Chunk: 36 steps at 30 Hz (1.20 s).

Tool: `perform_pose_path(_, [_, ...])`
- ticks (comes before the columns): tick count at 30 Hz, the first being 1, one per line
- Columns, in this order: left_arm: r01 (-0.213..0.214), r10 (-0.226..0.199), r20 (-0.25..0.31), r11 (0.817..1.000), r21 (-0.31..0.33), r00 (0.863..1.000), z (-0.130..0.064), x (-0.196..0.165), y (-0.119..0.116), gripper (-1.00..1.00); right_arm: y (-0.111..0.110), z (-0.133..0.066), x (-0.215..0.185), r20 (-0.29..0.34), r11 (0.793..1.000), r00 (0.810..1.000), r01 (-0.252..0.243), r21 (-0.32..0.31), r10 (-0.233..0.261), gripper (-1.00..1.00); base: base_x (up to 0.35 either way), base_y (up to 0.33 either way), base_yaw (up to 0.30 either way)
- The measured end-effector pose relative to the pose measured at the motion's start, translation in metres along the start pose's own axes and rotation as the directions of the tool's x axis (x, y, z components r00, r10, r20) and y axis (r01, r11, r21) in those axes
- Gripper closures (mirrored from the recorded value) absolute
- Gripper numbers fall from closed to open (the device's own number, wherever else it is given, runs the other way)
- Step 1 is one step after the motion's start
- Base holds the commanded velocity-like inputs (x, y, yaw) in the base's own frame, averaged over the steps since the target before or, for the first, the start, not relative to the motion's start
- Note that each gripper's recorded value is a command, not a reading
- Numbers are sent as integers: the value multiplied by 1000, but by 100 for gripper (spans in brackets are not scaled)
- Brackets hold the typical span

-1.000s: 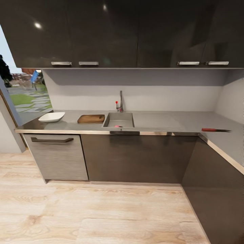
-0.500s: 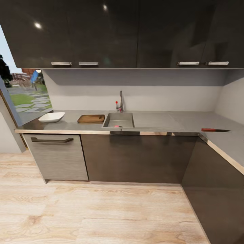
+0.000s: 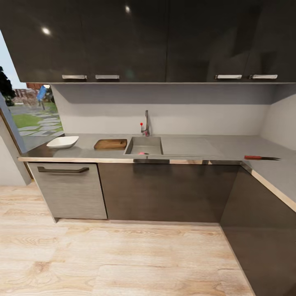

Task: In the kitchen, take the Vidalia onion out of the sink, dice it on the chopping board with the paring knife, put the diced onion into the bowl on the countertop, then place both the paring knife and the chopping board into the sink.

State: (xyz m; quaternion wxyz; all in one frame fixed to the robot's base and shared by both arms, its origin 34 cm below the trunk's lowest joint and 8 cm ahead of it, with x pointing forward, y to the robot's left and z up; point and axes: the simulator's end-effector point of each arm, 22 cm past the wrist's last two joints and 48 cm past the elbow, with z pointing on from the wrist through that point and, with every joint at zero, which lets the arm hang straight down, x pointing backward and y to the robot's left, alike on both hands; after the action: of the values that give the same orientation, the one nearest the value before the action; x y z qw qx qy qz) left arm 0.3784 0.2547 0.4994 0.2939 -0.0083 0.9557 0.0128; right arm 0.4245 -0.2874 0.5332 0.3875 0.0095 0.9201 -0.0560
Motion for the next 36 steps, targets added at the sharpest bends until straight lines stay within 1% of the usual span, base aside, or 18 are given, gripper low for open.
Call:
perform_pose_path(4, [3,-3,-17,1000,-3,1000,0,5,1,-100,0,-1,4,-9,1000,1000,0,0,0,-100,0,0,0])
perform_pose_path(6, [3,-4,-39,1000,-5,999,-1,12,1,-100,0,-1,8,-16,1000,1000,1,0,-1,-100,0,0,0])
perform_pose_path(8, [3,-4,-40,1000,-6,999,0,9,1,-100,0,-2,9,-18,1000,1000,2,0,-2,-100,0,0,0])
perform_pose_path(10, [6,-6,-15,1000,-10,1000,2,-11,-2,-100,0,-2,9,-20,1000,1000,1,1,-1,-100,0,0,0])
perform_pose_path(13, [8,-8,-5,1000,-21,1000,3,-42,-2,-100,0,-2,10,-21,1000,1000,2,0,-2,-100,0,0,0])
perform_pose_path(14, [8,-8,-9,1000,-24,1000,3,-48,-2,-100,0,-2,10,-21,1000,1000,2,0,-2,-100,0,0,0])
perform_pose_path(17, [4,-6,-65,1000,-29,998,-1,-74,-1,-100,0,-2,10,-21,1000,1000,2,0,-2,-100,0,0,0])
perform_pose_path(20, [8,-10,-78,1000,-24,997,-10,-104,-4,-100,0,-2,11,-22,1000,1000,2,0,-2,-100,0,0,0])
perform_pose_path(22, [17,-18,-74,1000,-13,997,-21,-136,-11,-100,0,-2,11,-23,1000,1000,2,0,-2,-100,0,0,0])
perform_pose_path(23, [23,-23,-81,1000,-3,996,-33,-158,-16,-100,0,-2,11,-23,1000,1000,2,-1,-2,-100,0,0,0])
perform_pose_path(25, [28,-28,-77,1000,5,997,-45,-179,-20,-100,0,-2,11,-24,1000,1000,2,0,-2,-100,0,0,0])
perform_pose_path(26, [34,-33,-59,999,13,998,-60,-208,-23,-100,0,-2,11,-24,1000,1000,2,-1,-2,-100,0,0,0])
perform_pose_path(27, [35,-34,-43,999,14,998,-65,-221,-23,-100,0,-2,11,-24,1000,1000,2,0,-2,-100,0,0,0])
perform_pose_path(29, [40,-40,1,999,29,999,-83,-279,-28,-100,0,-2,11,-24,1000,1000,2,-1,-2,-100,0,0,0])
perform_pose_path(30, [45,-46,30,998,41,999,-89,-308,-34,-100,0,-2,11,-24,1000,1000,2,-1,-2,-100,0,0,0])
perform_pose_path(32, [50,-55,77,997,60,996,-96,-345,-43,-100,0,-2,11,-25,1000,1000,2,0,-2,-100,0,0,0])
perform_pose_path(33, [51,-57,92,997,64,994,-99,-355,-45,-100,0,-2,11,-25,1000,1000,2,-1,-2,-100,0,0,0])
perform_pose_path(36, [39,-57,196,995,92,979,-116,-430,-58,-100,0,-2,11,-25,1000,1000,1,0,-1,-100,0,0,0])
